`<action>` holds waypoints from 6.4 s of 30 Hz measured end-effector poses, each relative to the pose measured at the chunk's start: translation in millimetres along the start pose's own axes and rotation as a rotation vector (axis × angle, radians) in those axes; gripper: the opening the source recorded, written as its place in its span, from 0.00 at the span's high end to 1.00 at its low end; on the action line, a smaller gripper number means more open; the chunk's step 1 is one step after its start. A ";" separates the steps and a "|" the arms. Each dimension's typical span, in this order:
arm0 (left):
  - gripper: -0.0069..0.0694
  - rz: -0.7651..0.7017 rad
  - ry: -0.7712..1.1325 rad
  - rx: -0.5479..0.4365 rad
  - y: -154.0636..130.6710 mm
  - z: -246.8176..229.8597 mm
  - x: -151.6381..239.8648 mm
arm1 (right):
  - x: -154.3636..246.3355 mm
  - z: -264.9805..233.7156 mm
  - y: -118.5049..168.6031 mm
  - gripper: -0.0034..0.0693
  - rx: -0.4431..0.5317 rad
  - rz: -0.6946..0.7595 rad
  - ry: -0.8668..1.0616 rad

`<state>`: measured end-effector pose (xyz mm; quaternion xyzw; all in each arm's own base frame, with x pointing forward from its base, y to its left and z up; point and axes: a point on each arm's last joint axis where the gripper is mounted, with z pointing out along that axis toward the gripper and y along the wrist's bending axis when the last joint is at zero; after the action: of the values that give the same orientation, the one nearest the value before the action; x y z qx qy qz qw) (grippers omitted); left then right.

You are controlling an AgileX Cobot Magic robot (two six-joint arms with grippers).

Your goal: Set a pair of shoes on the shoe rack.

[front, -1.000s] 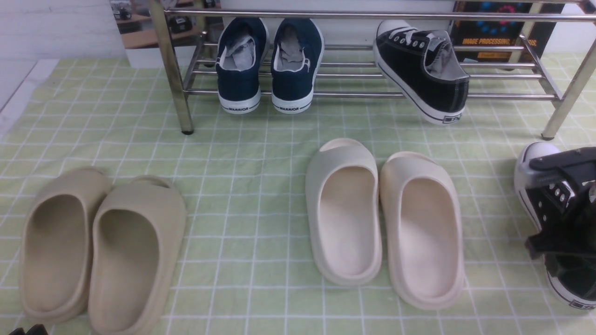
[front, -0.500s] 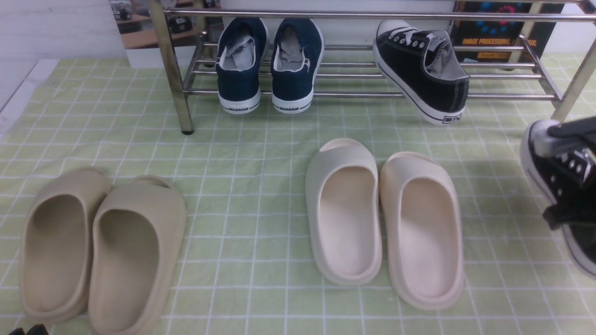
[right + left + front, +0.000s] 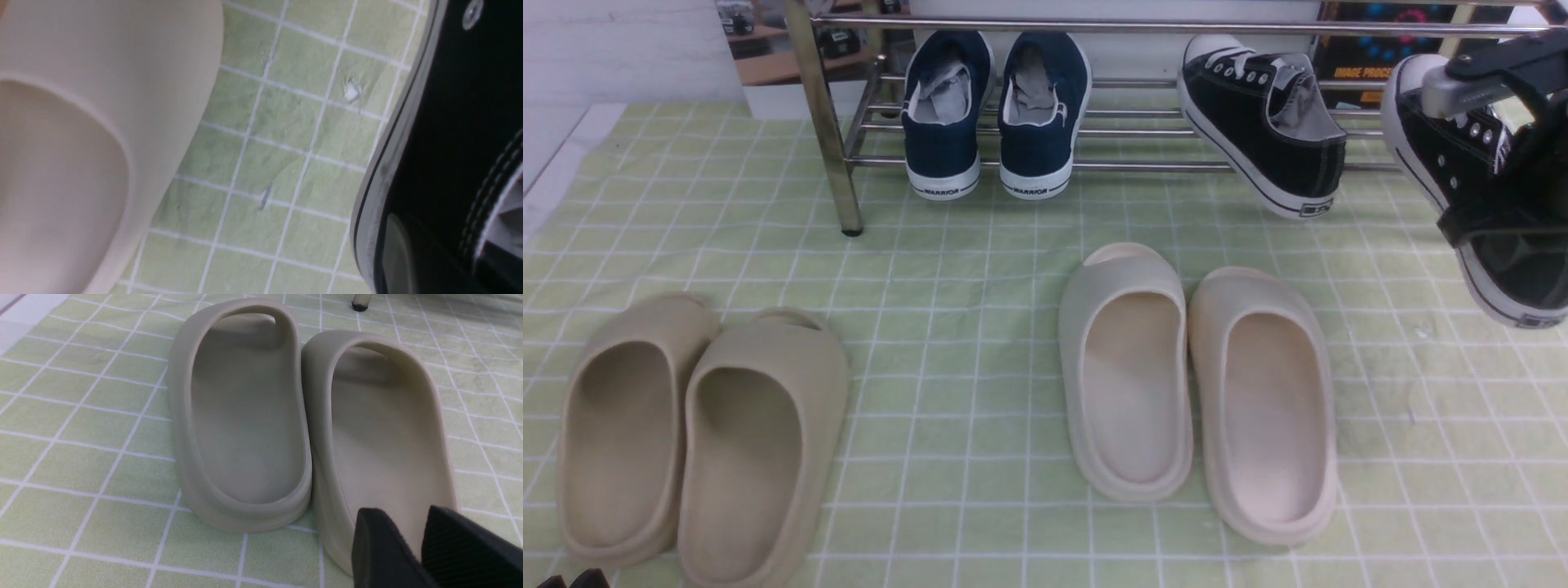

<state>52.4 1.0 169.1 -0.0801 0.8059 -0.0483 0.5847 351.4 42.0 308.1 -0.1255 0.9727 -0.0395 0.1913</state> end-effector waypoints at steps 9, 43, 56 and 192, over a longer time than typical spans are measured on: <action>0.65 0.000 0.000 0.000 0.0 0.0 0.0 | -56.0 47.6 -12.1 0.92 0.099 -0.154 -0.010; 0.63 0.000 0.000 0.000 0.0 0.0 0.0 | -122.6 85.7 -4.3 0.81 -0.023 -0.116 -0.187; 0.61 0.000 0.000 0.000 0.0 0.0 0.0 | -104.9 17.4 -11.8 0.26 0.009 -0.074 -0.104; 0.60 0.000 0.000 0.000 0.0 0.0 0.0 | 329.0 11.0 39.6 0.94 0.101 0.448 -0.876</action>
<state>52.4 1.0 169.1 -0.0801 0.8059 -0.0483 0.5847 51.9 -5.4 173.9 0.0911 0.8008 0.0118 0.5919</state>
